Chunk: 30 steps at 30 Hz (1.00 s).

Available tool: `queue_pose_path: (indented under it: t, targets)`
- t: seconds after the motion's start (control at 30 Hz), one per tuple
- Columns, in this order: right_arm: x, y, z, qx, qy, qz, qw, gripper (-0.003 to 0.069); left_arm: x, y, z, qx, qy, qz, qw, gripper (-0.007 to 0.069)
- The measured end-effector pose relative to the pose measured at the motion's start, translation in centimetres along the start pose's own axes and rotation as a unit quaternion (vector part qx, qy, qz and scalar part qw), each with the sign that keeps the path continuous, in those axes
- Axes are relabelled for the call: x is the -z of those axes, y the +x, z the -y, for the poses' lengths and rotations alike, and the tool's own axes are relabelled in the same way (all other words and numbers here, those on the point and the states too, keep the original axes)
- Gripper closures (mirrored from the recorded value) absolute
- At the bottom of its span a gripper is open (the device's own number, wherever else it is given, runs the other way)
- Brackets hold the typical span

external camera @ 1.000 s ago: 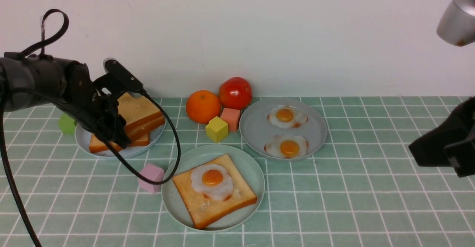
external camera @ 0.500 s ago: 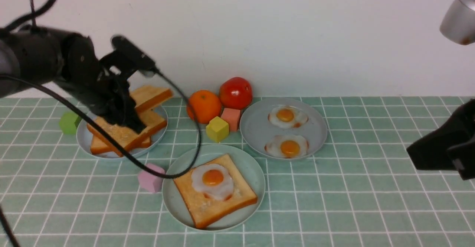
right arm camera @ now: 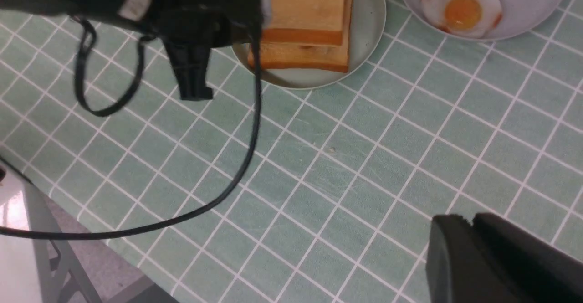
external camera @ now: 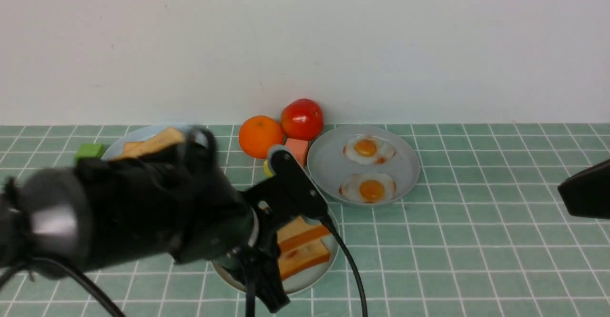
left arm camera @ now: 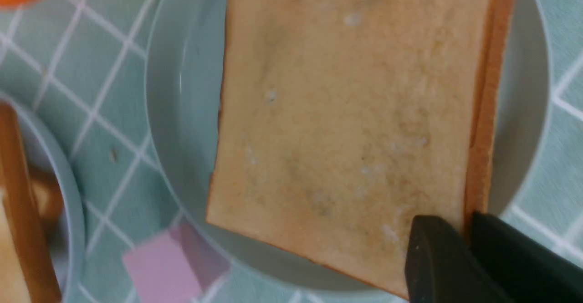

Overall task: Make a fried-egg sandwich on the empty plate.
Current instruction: Use the left arm to place a slice of bread on the fried egg in the middle

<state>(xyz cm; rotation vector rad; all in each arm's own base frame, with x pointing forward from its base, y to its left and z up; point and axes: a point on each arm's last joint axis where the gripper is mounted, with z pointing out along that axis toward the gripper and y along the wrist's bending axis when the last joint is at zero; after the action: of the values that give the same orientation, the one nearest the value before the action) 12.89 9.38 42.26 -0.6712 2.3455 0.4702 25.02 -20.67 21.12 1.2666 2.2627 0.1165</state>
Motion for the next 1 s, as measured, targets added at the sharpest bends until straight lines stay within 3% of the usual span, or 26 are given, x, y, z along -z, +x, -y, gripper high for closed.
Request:
queue_pose_path:
  t: [0.27,0.6,0.7,0.87,1.0]
  targets:
    - [0.1,0.0,-0.3,-0.005,-0.014,0.001,1.0,0.0578,-2.8,0.1,0.5,-0.008,-0.011,-0.013,1.0,0.0556]
    - [0.1,0.1,-0.3,-0.006,-0.016,-0.003,1.0,0.057,-3.0,0.1,0.6,0.01,-0.01,-0.015,1.0,0.0543]
    - [0.1,0.1,-0.3,-0.006,-0.016,-0.003,1.0,0.0568,-3.0,0.2,0.6,0.011,-0.01,-0.017,1.0,0.0491]
    - [0.1,0.1,-0.3,-0.006,-0.016,-0.003,1.0,0.0564,-2.2,0.1,0.5,0.038,-0.002,-0.013,0.999,0.0306]
    - [0.1,0.1,-0.3,-0.006,-0.016,-0.003,1.0,0.056,-1.1,-0.1,0.4,0.055,0.0,-0.003,0.998,0.0219]
